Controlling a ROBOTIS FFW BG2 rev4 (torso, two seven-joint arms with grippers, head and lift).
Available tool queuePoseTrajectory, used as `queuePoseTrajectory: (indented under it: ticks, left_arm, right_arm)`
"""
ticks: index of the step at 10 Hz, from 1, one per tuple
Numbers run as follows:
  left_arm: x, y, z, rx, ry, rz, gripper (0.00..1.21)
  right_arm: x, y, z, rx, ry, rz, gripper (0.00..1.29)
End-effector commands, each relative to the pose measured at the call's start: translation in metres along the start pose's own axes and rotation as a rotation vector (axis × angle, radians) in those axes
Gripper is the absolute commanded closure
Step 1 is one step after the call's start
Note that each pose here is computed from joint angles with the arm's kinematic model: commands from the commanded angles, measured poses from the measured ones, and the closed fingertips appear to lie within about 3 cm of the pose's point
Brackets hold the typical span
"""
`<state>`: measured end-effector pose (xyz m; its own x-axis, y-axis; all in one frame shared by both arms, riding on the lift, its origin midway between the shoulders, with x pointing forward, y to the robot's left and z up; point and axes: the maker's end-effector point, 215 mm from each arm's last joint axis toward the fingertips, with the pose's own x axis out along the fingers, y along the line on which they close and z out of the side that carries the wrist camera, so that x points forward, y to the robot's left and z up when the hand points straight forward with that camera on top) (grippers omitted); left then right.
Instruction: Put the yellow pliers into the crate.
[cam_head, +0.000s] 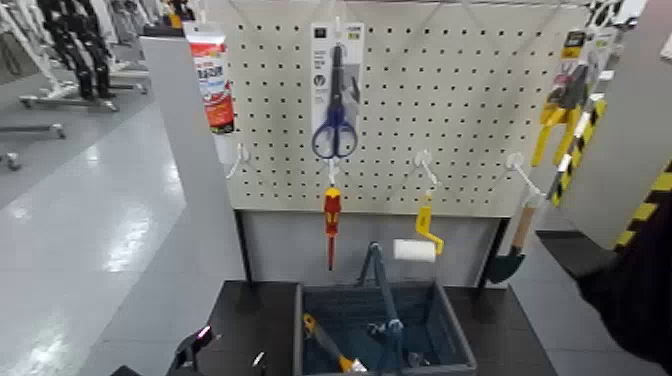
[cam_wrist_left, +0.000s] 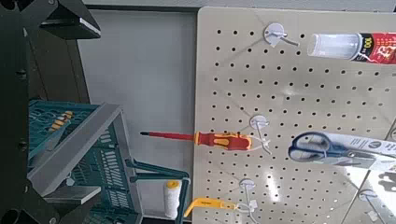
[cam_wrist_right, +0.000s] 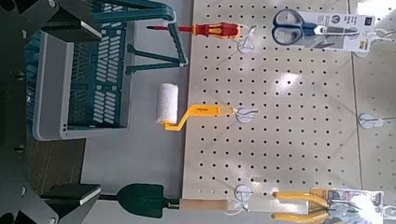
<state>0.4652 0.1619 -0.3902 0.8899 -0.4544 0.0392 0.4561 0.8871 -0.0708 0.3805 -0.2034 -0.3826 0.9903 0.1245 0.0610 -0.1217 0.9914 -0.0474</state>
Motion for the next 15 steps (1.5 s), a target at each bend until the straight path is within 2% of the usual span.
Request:
queuePoseTrajectory:
  ticks: [1, 7, 8, 9, 11, 15]
  left_arm:
    - [0.0, -0.001, 0.0, 0.0, -0.001, -0.003, 0.13]
    - [0.002, -0.001, -0.002, -0.005, 0.007, -0.004, 0.13]
    - [0.003, -0.001, -0.002, -0.006, 0.006, -0.002, 0.13]
    - [0.003, -0.001, -0.002, -0.007, 0.006, -0.002, 0.13]
    - [0.004, -0.001, -0.004, -0.011, 0.011, -0.003, 0.13]
    - [0.005, -0.001, -0.005, -0.011, 0.013, -0.004, 0.13]
  right_arm:
    - [0.0, -0.001, 0.001, -0.002, -0.002, 0.0, 0.16]
    - [0.002, 0.001, 0.004, -0.005, -0.009, 0.017, 0.17]
    - [0.004, -0.014, 0.004, 0.039, -0.004, -0.03, 0.18]
    - [0.008, -0.034, 0.011, 0.024, -0.02, -0.065, 0.18]
    - [0.021, -0.052, 0.017, -0.005, -0.01, -0.068, 0.17]
    - [0.045, -0.104, 0.043, -0.059, 0.009, -0.079, 0.18]
